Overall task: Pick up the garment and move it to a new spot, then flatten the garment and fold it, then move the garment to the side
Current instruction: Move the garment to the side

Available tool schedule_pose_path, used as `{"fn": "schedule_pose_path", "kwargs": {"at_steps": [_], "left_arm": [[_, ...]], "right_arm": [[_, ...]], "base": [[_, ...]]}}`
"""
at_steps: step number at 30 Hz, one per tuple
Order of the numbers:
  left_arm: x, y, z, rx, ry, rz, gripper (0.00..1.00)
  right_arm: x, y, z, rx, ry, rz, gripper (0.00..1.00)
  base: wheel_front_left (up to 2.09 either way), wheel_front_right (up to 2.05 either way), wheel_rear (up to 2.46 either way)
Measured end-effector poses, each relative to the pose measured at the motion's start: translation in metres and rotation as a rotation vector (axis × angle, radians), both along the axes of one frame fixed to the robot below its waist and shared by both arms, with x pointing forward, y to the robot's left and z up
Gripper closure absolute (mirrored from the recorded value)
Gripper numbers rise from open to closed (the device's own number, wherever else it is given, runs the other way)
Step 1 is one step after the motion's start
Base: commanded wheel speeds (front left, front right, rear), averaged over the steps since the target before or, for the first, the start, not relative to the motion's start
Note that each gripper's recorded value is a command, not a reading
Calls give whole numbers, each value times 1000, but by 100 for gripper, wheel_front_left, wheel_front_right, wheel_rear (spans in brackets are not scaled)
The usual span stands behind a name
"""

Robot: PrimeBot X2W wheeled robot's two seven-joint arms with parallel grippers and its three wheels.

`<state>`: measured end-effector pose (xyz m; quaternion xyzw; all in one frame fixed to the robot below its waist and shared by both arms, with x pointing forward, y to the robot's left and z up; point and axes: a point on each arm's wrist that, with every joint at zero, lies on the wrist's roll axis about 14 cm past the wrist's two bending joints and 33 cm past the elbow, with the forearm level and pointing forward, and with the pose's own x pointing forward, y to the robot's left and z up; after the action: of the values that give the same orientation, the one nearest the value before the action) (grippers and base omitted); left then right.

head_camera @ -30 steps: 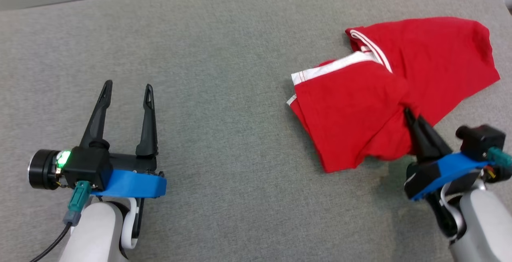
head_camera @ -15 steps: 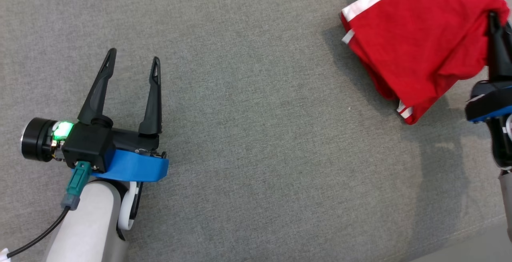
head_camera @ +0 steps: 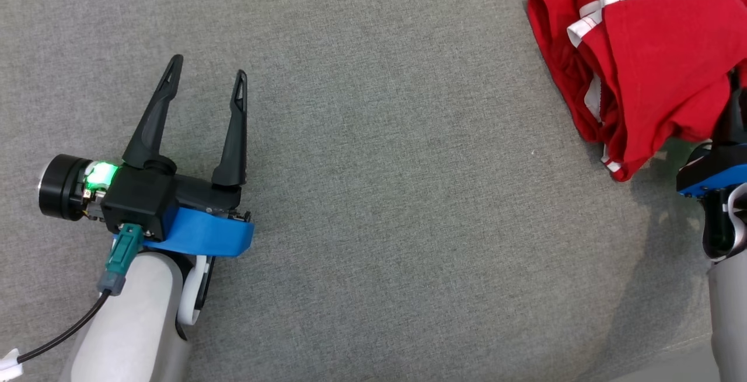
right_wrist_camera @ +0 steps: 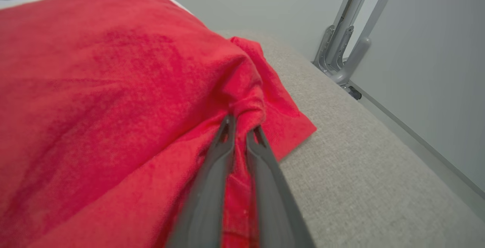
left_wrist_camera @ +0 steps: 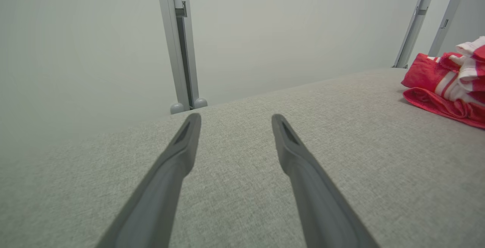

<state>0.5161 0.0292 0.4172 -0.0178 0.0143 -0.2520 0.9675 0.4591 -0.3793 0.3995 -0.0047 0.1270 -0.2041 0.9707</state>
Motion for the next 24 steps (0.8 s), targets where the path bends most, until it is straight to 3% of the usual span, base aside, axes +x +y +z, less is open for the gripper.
{"fn": "schedule_pose_path", "kwargs": {"at_steps": [1,8,12,24], "left_arm": [[-1,0,0,1,0,-1,0],[-8,0,18,3,-29,-4,0],[-19,3,29,0,-38,9,0],[-59,50,59,10,-42,165,0]], "right_arm": [[-1,0,0,1,-3,-7,0],[-25,-3,13,17,-61,-59,0],[-37,8,39,7,-150,-47,0],[-57,106,91,48,-297,198,0]], "base": [[0,0,0],[0,0,0],[0,0,0],[0,0,0]]}}
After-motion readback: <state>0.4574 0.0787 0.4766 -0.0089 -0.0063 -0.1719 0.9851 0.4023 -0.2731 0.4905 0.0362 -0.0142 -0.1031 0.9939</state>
